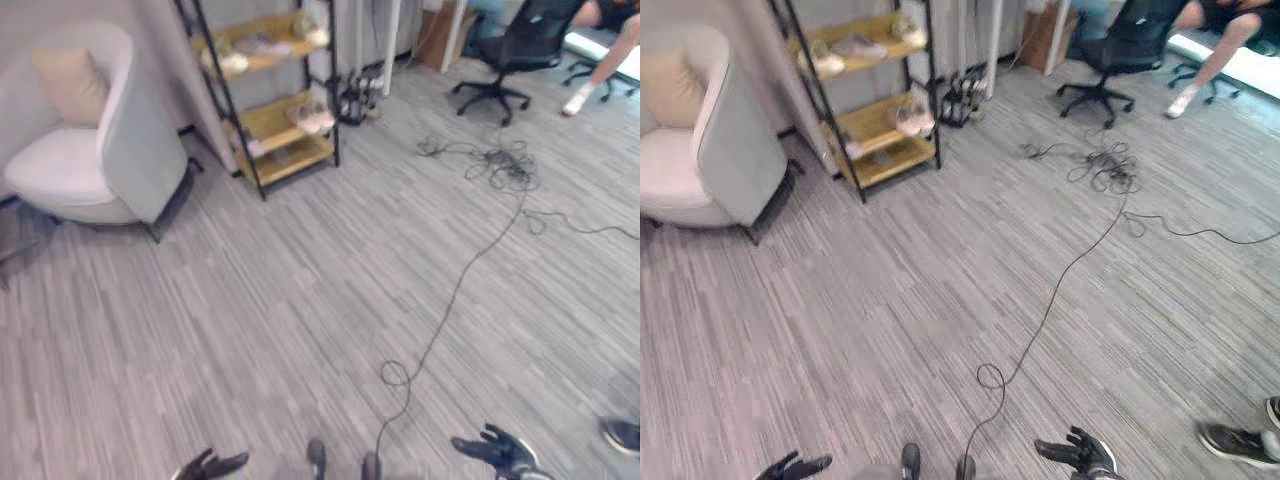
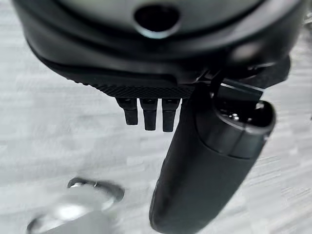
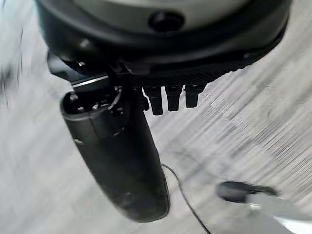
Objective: Arrange the slippers neatly on the shoe rack.
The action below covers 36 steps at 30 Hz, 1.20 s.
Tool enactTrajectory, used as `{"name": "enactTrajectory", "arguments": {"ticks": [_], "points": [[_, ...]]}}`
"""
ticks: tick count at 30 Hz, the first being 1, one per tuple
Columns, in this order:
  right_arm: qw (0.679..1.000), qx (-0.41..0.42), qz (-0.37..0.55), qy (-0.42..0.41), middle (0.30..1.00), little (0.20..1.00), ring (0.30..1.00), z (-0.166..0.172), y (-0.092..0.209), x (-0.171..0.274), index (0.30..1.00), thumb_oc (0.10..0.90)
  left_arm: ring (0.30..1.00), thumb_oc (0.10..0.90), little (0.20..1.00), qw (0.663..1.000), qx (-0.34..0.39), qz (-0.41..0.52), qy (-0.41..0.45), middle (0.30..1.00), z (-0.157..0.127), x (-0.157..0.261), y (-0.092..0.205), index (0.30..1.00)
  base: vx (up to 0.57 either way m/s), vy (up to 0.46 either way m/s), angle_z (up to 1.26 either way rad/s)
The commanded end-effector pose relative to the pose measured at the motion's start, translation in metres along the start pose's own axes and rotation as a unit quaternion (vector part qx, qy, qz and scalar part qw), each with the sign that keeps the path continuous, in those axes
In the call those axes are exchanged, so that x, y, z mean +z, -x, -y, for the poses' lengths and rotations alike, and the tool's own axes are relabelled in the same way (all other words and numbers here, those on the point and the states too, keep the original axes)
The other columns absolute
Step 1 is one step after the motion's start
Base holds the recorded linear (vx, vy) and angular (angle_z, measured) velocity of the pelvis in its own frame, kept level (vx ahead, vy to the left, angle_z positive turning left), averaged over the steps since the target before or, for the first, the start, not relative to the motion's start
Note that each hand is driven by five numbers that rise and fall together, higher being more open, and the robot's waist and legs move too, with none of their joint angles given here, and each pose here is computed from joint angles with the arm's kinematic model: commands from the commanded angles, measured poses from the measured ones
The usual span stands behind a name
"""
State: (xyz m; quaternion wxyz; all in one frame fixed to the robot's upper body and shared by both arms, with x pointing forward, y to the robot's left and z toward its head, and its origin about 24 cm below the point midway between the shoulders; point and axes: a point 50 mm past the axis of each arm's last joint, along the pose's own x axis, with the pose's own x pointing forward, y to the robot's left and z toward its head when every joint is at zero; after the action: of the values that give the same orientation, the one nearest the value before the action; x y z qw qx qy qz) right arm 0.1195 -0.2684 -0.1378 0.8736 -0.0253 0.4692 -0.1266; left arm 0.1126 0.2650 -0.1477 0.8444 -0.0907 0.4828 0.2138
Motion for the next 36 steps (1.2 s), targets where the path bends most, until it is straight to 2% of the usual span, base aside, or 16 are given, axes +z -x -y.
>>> {"name": "enactTrajectory", "arguments": {"ticks": [1, 2, 6, 8, 12, 15, 17, 22, 25, 32, 36], "points": [[0.995, 0.001, -0.012, 0.097, 0.900, 0.900, 0.900, 0.014, 0.006, -0.010, 0.900, 0.800, 0.900, 0.800, 0.900, 0.999, -0.019, 0.003, -0.036, 0.900, 0.002, -0.008, 0.002, 0.900, 0.48, 0.081, 0.16], [0.993, 0.014, -0.021, 0.112, 0.900, 0.900, 0.900, 0.007, 0.004, -0.011, 0.900, 0.800, 0.900, 0.800, 0.900, 0.998, -0.027, -0.022, -0.044, 0.900, 0.006, -0.023, 0.005, 0.900, 0.40, 0.083, 0.28], [0.991, 0.034, -0.032, 0.124, 0.900, 0.900, 0.900, -0.007, 0.002, -0.014, 0.900, 0.800, 0.900, 0.800, 0.900, 0.997, -0.029, -0.054, -0.055, 0.900, 0.008, -0.039, 0.008, 0.900, 0.44, 0.121, -0.03], [0.983, 0.059, -0.046, 0.167, 0.900, 0.900, 0.900, -0.020, 0.002, -0.020, 0.900, 0.800, 0.900, 0.800, 0.900, 0.996, -0.016, -0.076, -0.050, 0.900, -0.002, -0.047, 0.011, 0.900, 0.56, 0.179, -0.35], [0.976, 0.074, -0.084, 0.185, 0.900, 0.900, 0.900, -0.025, 0.007, -0.041, 0.900, 0.800, 0.900, 0.800, 0.900, 0.994, 0.001, -0.087, -0.071, 0.900, -0.015, -0.050, 0.013, 0.900, 0.48, 0.222, -0.35], [0.979, 0.062, -0.111, 0.160, 0.900, 0.900, 0.900, -0.018, 0.010, -0.051, 0.900, 0.800, 0.900, 0.800, 0.900, 0.994, -0.004, -0.059, -0.096, 0.900, -0.013, -0.034, 0.008, 0.900, 0.50, 0.350, -0.09], [0.982, 0.053, -0.106, 0.145, 0.900, 0.900, 0.900, -0.014, 0.009, -0.048, 0.900, 0.800, 0.900, 0.800, 0.900, 0.992, -0.013, -0.027, -0.121, 0.900, -0.005, -0.016, 0.004, 0.900, 0.45, 0.315, 0.05], [0.987, 0.042, -0.093, 0.128, 0.900, 0.900, 0.900, -0.010, 0.009, -0.044, 0.900, 0.800, 0.900, 0.800, 0.900, 0.990, -0.043, 0.047, -0.123, 0.900, 0.021, 0.020, -0.002, 0.900, 0.46, 0.088, 0.40], [0.991, 0.029, -0.090, 0.092, 0.900, 0.900, 0.900, -0.004, 0.009, -0.043, 0.900, 0.800, 0.900, 0.800, 0.900, 0.985, -0.063, 0.054, -0.151, 0.900, 0.034, 0.023, -0.003, 0.900, 0.82, -0.258, 0.74], [0.988, 0.021, -0.121, 0.096, 0.900, 0.900, 0.900, 0.008, 0.015, -0.056, 0.900, 0.800, 0.900, 0.800, 0.900, 0.978, -0.052, -0.069, -0.192, 0.900, 0.015, -0.044, 0.008, 0.900, 0.73, -0.445, 0.34], [0.989, 0.003, -0.091, 0.115, 0.900, 0.900, 0.900, 0.014, 0.008, -0.036, 0.900, 0.800, 0.900, 0.800, 0.900, 0.979, -0.064, -0.031, -0.189, 0.900, 0.025, -0.022, 0.003, 0.900, 0.54, -0.677, 0.06]]}}
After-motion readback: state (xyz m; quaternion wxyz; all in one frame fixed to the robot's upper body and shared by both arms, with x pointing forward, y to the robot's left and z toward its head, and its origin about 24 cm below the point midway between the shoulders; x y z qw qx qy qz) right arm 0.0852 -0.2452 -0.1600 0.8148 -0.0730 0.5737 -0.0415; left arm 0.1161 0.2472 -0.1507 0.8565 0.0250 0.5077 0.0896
